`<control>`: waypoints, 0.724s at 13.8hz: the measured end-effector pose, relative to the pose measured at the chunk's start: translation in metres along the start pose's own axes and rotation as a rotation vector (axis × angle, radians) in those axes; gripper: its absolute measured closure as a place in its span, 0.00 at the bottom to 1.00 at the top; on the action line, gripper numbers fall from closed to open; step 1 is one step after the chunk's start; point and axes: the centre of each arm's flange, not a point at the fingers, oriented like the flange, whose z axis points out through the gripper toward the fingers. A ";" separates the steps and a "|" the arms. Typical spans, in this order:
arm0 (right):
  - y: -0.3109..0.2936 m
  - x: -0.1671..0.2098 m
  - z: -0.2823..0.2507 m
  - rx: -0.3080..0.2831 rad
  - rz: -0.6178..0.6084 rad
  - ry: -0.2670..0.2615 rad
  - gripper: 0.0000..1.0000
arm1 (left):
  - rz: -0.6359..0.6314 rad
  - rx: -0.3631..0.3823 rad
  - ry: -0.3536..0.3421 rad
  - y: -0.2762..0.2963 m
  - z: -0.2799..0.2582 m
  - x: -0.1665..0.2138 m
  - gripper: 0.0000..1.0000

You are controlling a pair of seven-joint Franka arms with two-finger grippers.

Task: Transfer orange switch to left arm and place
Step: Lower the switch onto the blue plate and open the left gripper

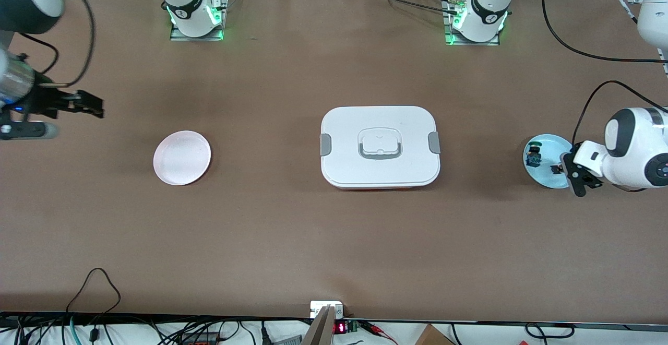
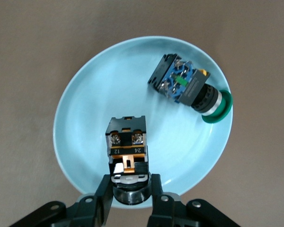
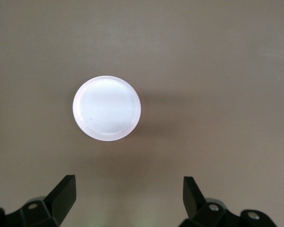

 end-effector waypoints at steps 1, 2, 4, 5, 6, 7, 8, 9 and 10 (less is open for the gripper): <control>0.004 0.000 -0.002 -0.002 0.007 0.002 0.00 | 0.021 0.006 0.005 0.001 0.005 0.001 0.63; 0.001 -0.001 -0.002 -0.003 0.004 0.000 0.00 | 0.046 0.019 0.012 0.002 0.008 0.001 0.63; -0.005 -0.001 0.000 -0.004 -0.006 -0.012 0.00 | 0.105 0.052 0.027 0.001 0.013 -0.001 0.63; -0.005 -0.002 0.004 -0.002 -0.007 -0.012 0.00 | 0.134 0.062 0.030 0.001 0.014 -0.003 0.63; -0.004 -0.001 0.010 -0.001 -0.006 0.005 0.00 | 0.154 0.067 0.031 0.001 0.014 -0.003 0.63; -0.003 -0.002 0.018 0.001 -0.005 0.018 0.00 | 0.169 0.070 0.030 0.001 0.012 -0.003 0.63; -0.003 -0.005 0.023 0.002 -0.005 0.022 0.00 | 0.177 0.072 0.030 0.001 0.011 -0.003 0.63; -0.003 -0.007 0.021 0.003 -0.004 0.029 0.00 | 0.182 0.074 0.030 0.001 0.010 -0.002 0.63; -0.002 -0.010 0.015 0.004 -0.003 0.039 0.00 | 0.184 0.075 0.030 0.001 0.010 -0.002 0.63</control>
